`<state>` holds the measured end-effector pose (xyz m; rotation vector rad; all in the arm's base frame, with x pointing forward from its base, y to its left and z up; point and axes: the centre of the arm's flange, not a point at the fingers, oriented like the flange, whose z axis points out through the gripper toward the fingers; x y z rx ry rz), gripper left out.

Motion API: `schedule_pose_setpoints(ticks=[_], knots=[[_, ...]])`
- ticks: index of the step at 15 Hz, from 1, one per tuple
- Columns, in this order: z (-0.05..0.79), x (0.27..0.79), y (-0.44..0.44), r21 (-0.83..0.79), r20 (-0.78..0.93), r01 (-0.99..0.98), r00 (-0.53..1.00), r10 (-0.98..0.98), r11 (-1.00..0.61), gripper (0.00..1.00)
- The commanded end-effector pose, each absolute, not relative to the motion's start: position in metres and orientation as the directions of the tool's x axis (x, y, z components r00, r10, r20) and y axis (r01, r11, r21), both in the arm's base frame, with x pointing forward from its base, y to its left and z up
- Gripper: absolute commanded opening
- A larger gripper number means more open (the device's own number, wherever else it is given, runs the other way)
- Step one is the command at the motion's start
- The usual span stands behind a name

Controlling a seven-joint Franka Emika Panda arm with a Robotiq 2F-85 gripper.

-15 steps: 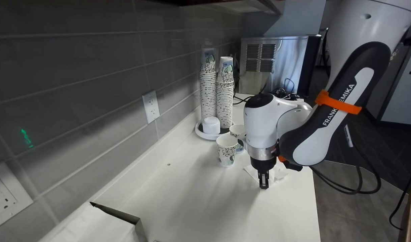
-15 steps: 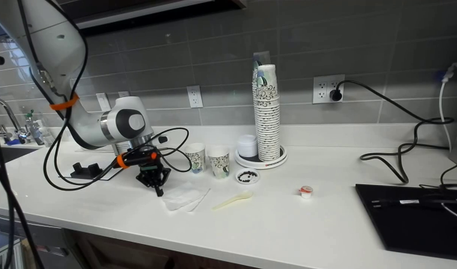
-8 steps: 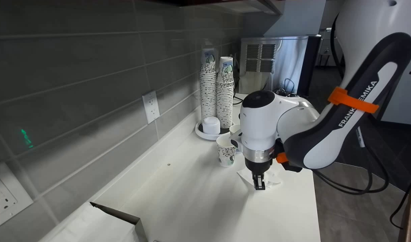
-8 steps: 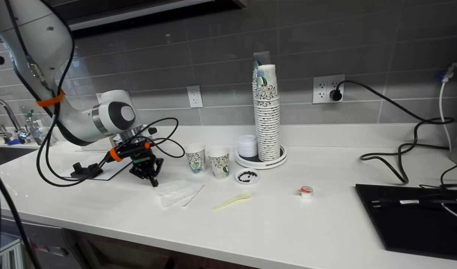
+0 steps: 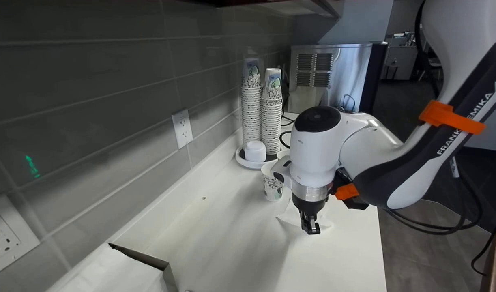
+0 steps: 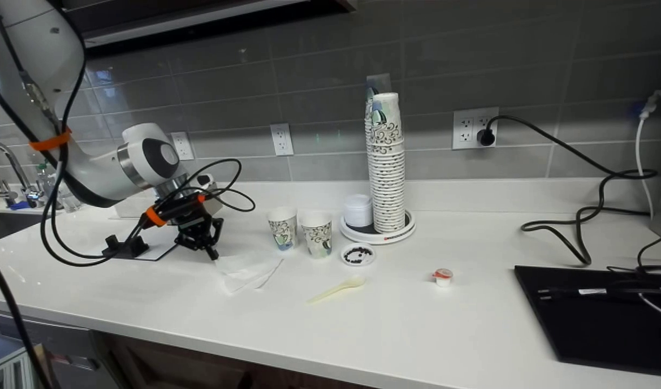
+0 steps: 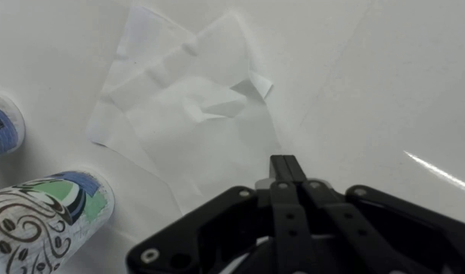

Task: Pick up two napkins and place them on the counter top

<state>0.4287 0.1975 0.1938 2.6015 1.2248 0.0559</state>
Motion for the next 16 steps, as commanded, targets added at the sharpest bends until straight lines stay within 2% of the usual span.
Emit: schedule_pose_setpoints(ticks=[1, 9, 16], knots=[[0.217, 0.406, 0.201, 0.348, -0.012, 0.740, 0.617, 0.787, -0.575, 0.00], [0.253, 0.387, 0.206, 0.513, 0.119, 0.613, 0.643, 0.757, -0.601, 0.00], [0.246, 0.376, 0.229, 0.540, 0.087, 0.713, 0.482, 0.872, -0.448, 0.00]])
